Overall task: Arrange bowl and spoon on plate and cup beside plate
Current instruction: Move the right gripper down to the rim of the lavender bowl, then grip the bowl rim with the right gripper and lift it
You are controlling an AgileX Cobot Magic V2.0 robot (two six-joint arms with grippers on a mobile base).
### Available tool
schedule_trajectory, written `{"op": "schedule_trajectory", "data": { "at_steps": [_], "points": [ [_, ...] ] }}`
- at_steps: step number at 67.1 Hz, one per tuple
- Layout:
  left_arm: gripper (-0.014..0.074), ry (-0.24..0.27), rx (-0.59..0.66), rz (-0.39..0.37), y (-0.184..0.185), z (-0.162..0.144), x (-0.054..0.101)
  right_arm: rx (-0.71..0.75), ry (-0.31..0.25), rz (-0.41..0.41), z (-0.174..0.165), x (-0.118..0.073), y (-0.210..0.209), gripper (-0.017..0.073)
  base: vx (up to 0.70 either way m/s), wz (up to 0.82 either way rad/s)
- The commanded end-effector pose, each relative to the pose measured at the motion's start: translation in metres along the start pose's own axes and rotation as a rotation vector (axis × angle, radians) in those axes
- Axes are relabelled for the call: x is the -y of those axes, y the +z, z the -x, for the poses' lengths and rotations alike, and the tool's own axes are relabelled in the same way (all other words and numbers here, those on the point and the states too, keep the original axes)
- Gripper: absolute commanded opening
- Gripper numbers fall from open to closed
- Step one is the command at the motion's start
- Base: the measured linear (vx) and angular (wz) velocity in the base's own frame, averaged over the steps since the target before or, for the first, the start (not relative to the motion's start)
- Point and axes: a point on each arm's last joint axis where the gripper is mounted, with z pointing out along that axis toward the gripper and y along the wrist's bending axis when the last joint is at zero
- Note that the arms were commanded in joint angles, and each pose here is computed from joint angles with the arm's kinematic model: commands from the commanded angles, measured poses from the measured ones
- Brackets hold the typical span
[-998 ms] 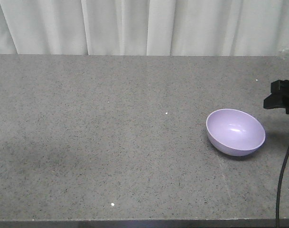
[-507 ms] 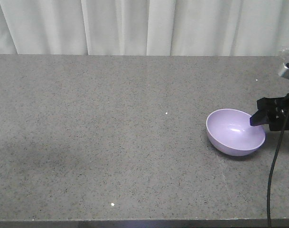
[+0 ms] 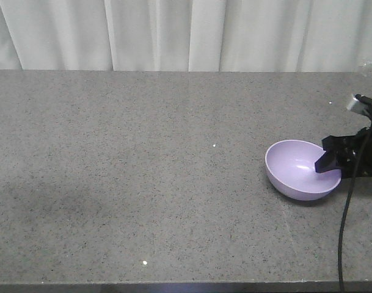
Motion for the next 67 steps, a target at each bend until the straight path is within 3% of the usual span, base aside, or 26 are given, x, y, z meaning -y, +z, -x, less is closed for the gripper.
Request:
{"op": "schedule_trajectory", "data": {
  "at_steps": [1,15,26,37,52,67],
  "points": [
    [-0.0008,-0.01,0.115,-0.02,-0.011,0.015,0.005,0.047,-0.044,0.005,0.008,-0.016,-0.012,0.03,0.0,0.0],
    [-0.0008,-0.01,0.114,-0.02,-0.011,0.015,0.005,0.077,-0.054,-0.004,0.011,-0.02,-0.011,-0.0018,0.0,0.0],
    [-0.0008,-0.01,0.11,-0.02,-0.01,0.014,0.005,0.15,-0.073,-0.01,0.012,-0.029,-0.033,-0.001,0.0,0.0],
    [-0.0007,-0.01,0.11,-0.02,-0.01,0.014,0.005,0.32,-0.131,0.046,0.002,-0.063,-0.093,-0.0009,0.0,0.0],
    [-0.0008,-0.01,0.108,-0.02,-0.01,0.014,0.005,0.565,-0.249,0.097,-0.045,-0.117,-0.187,-0.0006,0.0,0.0],
    [-0.0008,-0.01,0.108,-0.02,-0.01,0.014,0.005,0.748,-0.339,0.089,-0.091,-0.146,-0.24,-0.0006,0.0,0.0]
  ]
}}
